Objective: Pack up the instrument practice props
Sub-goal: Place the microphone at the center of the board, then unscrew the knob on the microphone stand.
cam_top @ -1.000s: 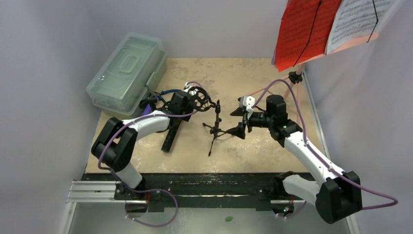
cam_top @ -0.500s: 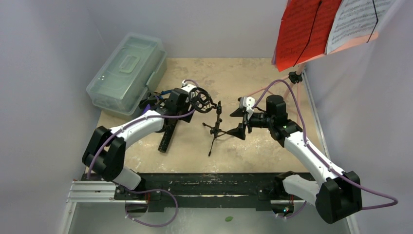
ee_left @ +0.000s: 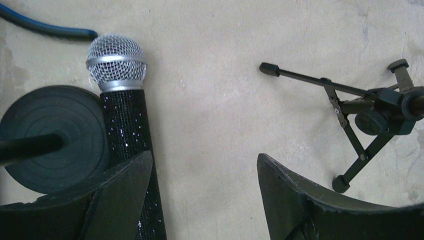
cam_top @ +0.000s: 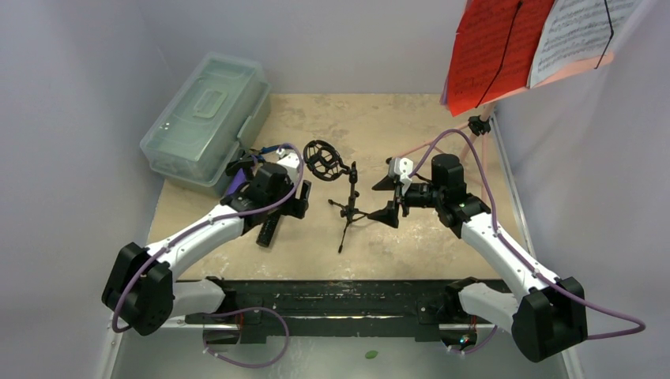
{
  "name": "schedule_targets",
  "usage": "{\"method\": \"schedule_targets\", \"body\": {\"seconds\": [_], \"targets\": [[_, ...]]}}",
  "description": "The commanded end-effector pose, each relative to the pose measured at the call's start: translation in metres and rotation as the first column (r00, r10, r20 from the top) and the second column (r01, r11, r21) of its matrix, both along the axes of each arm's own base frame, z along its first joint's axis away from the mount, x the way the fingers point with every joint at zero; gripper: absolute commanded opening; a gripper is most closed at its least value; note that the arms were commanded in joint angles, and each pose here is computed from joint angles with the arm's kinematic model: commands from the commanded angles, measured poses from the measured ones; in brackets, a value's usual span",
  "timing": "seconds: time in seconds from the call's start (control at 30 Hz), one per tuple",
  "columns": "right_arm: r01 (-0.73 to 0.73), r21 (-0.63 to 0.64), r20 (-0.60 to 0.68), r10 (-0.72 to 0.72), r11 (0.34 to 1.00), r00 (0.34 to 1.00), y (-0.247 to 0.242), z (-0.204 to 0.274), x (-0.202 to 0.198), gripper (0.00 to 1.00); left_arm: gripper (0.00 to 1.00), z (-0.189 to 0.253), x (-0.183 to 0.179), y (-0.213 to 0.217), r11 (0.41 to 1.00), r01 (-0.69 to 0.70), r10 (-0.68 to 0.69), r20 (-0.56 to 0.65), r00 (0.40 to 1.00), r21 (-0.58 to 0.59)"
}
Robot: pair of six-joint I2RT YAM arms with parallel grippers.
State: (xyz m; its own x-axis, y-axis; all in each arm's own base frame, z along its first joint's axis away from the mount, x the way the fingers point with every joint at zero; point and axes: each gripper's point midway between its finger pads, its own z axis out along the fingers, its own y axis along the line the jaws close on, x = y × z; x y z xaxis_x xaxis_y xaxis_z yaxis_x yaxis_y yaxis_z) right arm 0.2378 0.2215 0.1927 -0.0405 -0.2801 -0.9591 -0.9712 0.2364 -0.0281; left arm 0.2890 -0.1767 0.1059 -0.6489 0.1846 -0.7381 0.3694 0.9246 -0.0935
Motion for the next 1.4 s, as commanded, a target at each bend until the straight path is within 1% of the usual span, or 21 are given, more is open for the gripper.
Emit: {"method": "schedule_targets", "body": {"seconds": [0.0,0.1,0.2,0.23,0.3,0.37,0.43,0.5,0.57,0.63,0.73,0.8,0.87,0.93,1.07,1.2,1.37], "targets": [[-0.026,0.019,0.049,0.025,0.999,0.999,0.002,0.018,0.003,0.83,0.76,0.016,-0.007,-0.005,0.993,-0.028,0.03,0.02,0.999,-0.111],[-0.03,0.016,0.052,0.029,0.999,0.998,0.002,0.017,0.003,0.83,0.77,0.033,-0.015,-0.001,0.982,-0.052,0.064,0.061,0.996,-0.181],[-0.031,0.011,0.056,0.03,0.999,0.998,0.001,0.017,0.003,0.83,0.82,0.047,-0.026,0.0,0.96,-0.058,0.088,0.098,0.991,-0.275],[-0.03,0.009,0.058,0.029,1.0,0.998,0.001,0.017,0.003,0.83,0.85,0.053,-0.029,0.0,0.946,-0.068,0.107,0.106,0.989,-0.318],[-0.032,0.007,0.06,0.031,0.999,0.998,0.0,0.017,0.003,0.83,0.94,0.058,-0.036,0.002,0.916,-0.086,0.141,0.113,0.984,-0.391],[-0.032,0.006,0.062,0.032,0.999,0.998,0.0,0.017,0.002,0.83,0.98,0.064,-0.043,0.0,0.884,-0.074,0.149,0.128,0.981,-0.462],[-0.031,0.005,0.062,0.031,0.999,0.998,-0.001,0.017,0.003,0.83,0.98,0.071,-0.054,-0.008,0.85,-0.012,0.105,0.148,0.983,-0.526],[-0.036,0.006,0.061,0.036,0.999,0.998,-0.001,0.016,0.002,0.83,0.98,0.082,-0.063,-0.018,0.806,0.083,0.05,0.206,0.977,-0.586],[-0.042,0.005,0.059,0.042,0.999,0.997,-0.002,0.015,0.001,0.83,0.96,0.089,-0.073,-0.026,0.762,0.159,0.004,0.25,0.968,-0.627],[-0.048,0.003,0.06,0.048,0.999,0.997,-0.002,0.015,0.0,0.83,0.94,0.096,-0.082,-0.031,0.721,0.231,-0.034,0.299,0.954,-0.653],[-0.047,0.001,0.058,0.047,0.999,0.997,-0.003,0.014,0.001,0.83,0.93,0.103,-0.091,-0.035,0.681,0.299,-0.049,0.366,0.929,-0.668],[-0.047,-0.001,0.057,0.047,0.999,0.997,-0.003,0.013,0.001,0.83,0.93,0.106,-0.096,-0.038,0.665,0.336,-0.05,0.409,0.911,-0.667],[-0.045,-0.002,0.053,0.045,0.999,0.998,-0.004,0.012,0.002,0.83,0.93,0.105,-0.101,-0.046,0.665,0.374,-0.066,0.449,0.891,-0.646],[-0.044,-0.002,0.051,0.044,0.999,0.998,-0.004,0.011,0.002,0.83,0.93,0.103,-0.105,-0.055,0.684,0.4,-0.076,0.485,0.871,-0.61],[-0.041,-0.002,0.045,0.041,0.999,0.998,-0.005,0.01,0.003,0.83,0.93,0.093,-0.1,-0.074,0.768,0.397,-0.086,0.534,0.841,-0.503],[-0.042,0.0,0.044,0.042,0.999,0.998,-0.006,0.01,0.003,0.83,0.93,0.088,-0.09,-0.089,0.831,0.379,-0.068,0.602,0.796,-0.408],[-0.042,0.002,0.042,0.042,0.999,0.998,-0.006,0.01,0.003,0.83,0.9,0.091,-0.073,-0.102,0.844,0.358,-0.009,0.657,0.753,-0.399]]}}
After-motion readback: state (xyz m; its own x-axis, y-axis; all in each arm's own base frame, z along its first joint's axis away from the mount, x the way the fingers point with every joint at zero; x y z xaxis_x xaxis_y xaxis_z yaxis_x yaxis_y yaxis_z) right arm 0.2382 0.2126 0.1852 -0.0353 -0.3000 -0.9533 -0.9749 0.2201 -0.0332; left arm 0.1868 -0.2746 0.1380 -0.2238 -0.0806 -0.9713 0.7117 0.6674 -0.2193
